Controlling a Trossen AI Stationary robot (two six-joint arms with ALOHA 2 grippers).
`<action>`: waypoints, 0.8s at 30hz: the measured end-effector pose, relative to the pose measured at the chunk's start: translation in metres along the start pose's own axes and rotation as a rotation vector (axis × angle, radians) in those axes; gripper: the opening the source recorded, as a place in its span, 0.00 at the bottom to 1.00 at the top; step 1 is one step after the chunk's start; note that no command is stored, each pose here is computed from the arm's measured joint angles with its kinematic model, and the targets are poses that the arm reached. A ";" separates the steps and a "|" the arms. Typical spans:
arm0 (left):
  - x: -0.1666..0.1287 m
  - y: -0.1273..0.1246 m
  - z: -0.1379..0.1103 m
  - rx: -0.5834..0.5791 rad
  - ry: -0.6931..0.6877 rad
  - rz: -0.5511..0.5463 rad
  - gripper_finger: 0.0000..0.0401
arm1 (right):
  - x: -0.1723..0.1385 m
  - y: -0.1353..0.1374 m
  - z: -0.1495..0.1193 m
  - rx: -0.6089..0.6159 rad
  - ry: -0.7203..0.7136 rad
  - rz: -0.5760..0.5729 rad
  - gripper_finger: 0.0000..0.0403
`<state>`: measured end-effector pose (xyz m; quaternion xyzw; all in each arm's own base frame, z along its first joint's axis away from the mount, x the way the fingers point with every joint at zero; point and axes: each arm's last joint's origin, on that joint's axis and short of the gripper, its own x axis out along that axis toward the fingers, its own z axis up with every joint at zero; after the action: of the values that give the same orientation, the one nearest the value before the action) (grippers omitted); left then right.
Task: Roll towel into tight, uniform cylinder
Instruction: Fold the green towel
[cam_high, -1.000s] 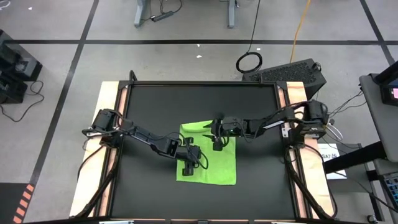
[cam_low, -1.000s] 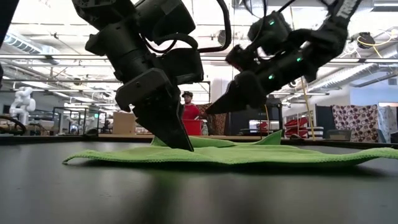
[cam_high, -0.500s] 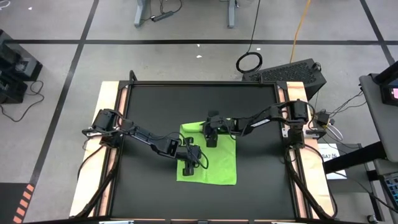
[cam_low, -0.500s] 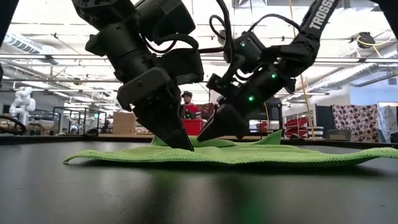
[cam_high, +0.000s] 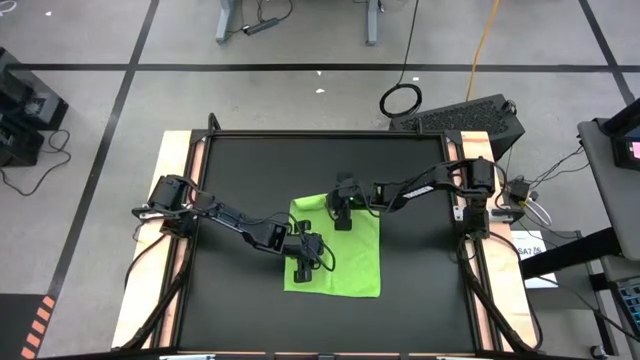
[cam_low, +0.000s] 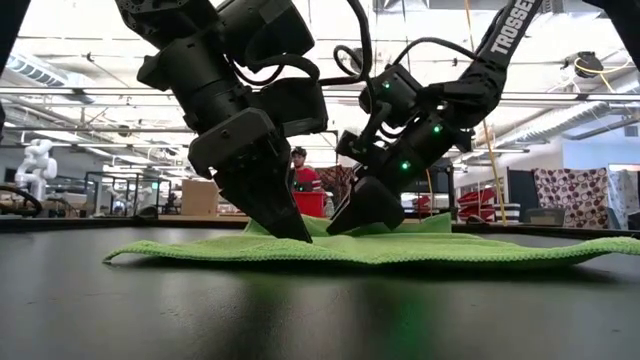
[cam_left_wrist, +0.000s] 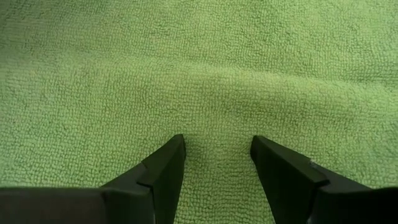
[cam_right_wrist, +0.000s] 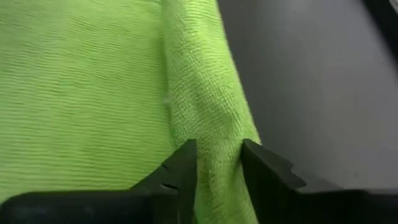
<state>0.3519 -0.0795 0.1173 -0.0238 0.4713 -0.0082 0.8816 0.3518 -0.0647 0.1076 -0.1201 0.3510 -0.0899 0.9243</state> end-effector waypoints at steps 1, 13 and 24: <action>0.000 0.000 0.000 -0.001 0.000 0.000 0.49 | 0.000 -0.003 0.000 0.005 0.001 -0.019 0.23; 0.000 -0.001 -0.002 -0.001 0.015 0.004 0.49 | -0.005 -0.065 0.016 0.096 0.087 -0.335 0.12; 0.000 -0.001 -0.003 0.000 0.024 0.001 0.49 | -0.021 -0.066 0.026 0.085 0.041 -0.155 0.42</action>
<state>0.3496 -0.0809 0.1157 -0.0236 0.4819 -0.0082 0.8759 0.3482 -0.1183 0.1586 -0.1056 0.3554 -0.1785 0.9114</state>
